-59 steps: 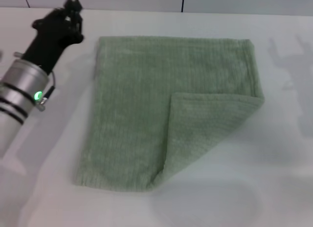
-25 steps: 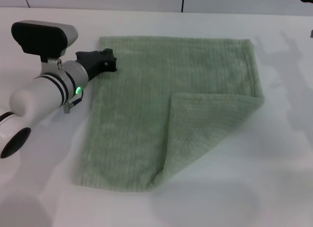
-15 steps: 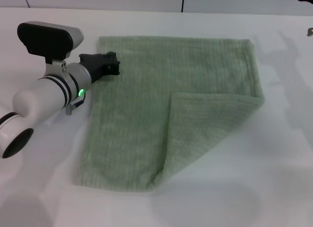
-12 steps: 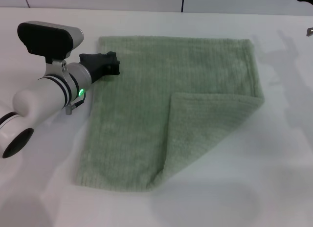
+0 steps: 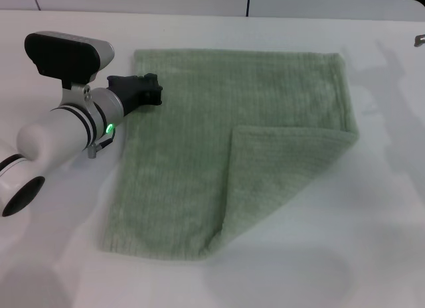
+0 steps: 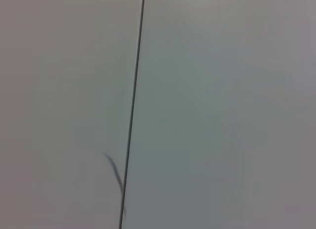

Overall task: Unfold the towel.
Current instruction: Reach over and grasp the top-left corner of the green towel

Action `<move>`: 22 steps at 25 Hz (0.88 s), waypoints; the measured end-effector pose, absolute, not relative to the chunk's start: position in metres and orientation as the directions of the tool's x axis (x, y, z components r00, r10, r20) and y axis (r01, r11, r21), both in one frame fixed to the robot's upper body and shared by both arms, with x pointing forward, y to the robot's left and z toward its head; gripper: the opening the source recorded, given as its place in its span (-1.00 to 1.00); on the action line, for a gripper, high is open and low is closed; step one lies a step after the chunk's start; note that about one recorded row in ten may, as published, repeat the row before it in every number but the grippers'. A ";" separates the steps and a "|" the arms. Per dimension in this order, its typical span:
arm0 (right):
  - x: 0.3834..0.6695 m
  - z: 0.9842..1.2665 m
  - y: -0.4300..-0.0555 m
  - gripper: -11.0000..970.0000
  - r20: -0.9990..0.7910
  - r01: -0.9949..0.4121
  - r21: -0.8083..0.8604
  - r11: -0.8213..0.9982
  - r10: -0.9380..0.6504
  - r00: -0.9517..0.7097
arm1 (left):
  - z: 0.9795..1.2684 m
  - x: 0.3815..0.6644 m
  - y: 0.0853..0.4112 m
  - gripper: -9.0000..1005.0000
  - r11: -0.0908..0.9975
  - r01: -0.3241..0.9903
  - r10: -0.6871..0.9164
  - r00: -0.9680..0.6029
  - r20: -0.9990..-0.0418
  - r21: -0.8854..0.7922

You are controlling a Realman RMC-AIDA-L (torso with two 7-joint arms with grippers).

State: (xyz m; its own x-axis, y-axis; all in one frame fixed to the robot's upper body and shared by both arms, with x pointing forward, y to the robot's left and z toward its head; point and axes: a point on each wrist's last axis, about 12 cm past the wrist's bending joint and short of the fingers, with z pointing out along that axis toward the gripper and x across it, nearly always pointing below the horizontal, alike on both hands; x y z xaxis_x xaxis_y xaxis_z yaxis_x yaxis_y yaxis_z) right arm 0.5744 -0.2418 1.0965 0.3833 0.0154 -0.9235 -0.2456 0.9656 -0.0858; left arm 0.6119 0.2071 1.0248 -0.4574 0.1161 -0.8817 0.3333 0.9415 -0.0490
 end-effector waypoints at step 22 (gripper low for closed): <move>0.605 1.150 -0.148 0.52 -0.991 -0.513 -0.050 0.857 -0.107 -0.083 | 1.023 0.609 0.207 -0.95 0.939 0.342 0.122 -0.457 -0.881 -0.047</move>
State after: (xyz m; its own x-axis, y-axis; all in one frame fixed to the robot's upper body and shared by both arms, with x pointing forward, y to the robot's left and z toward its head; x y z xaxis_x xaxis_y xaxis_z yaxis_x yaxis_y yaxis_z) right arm 0.6054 -0.1482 1.1501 -0.0825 -0.1070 -0.9908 -0.5128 0.8571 -0.0498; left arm 0.6094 0.2072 1.0234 -0.4567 0.1221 -0.8812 0.3419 0.9385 -0.0472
